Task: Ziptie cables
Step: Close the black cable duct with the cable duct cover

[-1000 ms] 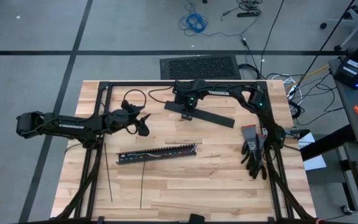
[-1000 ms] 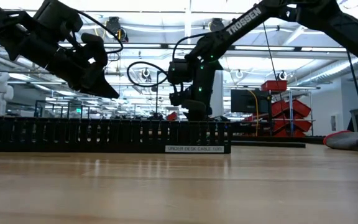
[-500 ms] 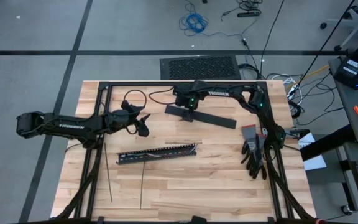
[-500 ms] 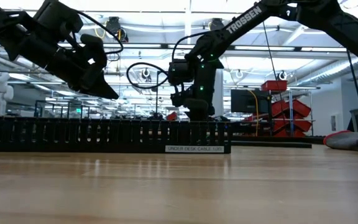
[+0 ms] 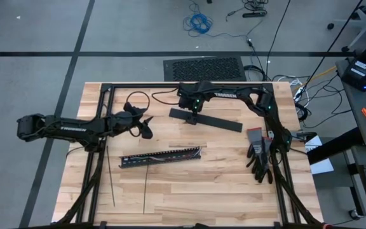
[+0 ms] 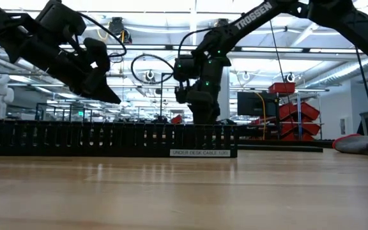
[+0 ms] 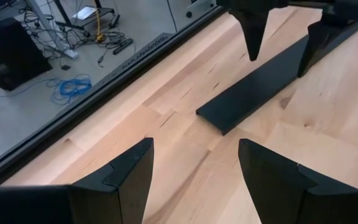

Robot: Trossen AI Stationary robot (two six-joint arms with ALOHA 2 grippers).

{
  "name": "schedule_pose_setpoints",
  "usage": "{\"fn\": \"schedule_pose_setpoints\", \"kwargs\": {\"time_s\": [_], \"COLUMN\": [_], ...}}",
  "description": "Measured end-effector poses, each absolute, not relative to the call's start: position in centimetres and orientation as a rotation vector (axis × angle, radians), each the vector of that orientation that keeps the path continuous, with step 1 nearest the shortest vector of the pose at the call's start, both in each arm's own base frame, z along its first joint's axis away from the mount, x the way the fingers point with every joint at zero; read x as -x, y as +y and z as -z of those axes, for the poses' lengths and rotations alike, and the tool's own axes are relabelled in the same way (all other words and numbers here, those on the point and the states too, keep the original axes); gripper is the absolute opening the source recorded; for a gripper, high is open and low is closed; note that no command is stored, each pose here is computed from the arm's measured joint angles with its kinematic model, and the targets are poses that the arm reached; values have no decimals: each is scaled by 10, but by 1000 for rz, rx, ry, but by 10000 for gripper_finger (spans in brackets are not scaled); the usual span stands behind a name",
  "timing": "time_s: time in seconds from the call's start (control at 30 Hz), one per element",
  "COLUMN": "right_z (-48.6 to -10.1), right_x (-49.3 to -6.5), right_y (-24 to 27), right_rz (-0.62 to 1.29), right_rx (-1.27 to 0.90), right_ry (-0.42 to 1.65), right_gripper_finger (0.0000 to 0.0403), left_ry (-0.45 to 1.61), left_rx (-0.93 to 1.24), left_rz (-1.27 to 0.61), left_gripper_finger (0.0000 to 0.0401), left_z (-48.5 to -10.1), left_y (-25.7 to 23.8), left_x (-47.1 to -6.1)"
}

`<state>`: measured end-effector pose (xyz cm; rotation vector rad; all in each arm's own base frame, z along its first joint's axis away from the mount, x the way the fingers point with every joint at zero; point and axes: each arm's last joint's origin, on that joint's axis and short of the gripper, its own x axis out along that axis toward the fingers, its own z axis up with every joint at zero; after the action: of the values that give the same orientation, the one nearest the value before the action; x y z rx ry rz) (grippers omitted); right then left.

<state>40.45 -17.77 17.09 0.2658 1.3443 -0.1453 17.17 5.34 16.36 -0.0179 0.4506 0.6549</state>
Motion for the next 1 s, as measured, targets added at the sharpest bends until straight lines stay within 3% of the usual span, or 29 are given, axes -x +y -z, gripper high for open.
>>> {"fn": "schedule_pose_setpoints", "kwargs": {"time_s": [0.7,1.0], "right_z": [-148,-144], "right_x": [-394,-392], "right_y": [-174,-177], "right_rz": [180,249], "right_rx": [-304,-259], "right_ry": [1413,1427], "right_gripper_finger": [345,308], "left_ry": [502,503], "left_rx": [35,26], "left_rz": [-639,-637], "left_gripper_finger": [233,233], "left_z": [-148,-148], "left_y": [55,55], "left_x": [-182,-183]}}
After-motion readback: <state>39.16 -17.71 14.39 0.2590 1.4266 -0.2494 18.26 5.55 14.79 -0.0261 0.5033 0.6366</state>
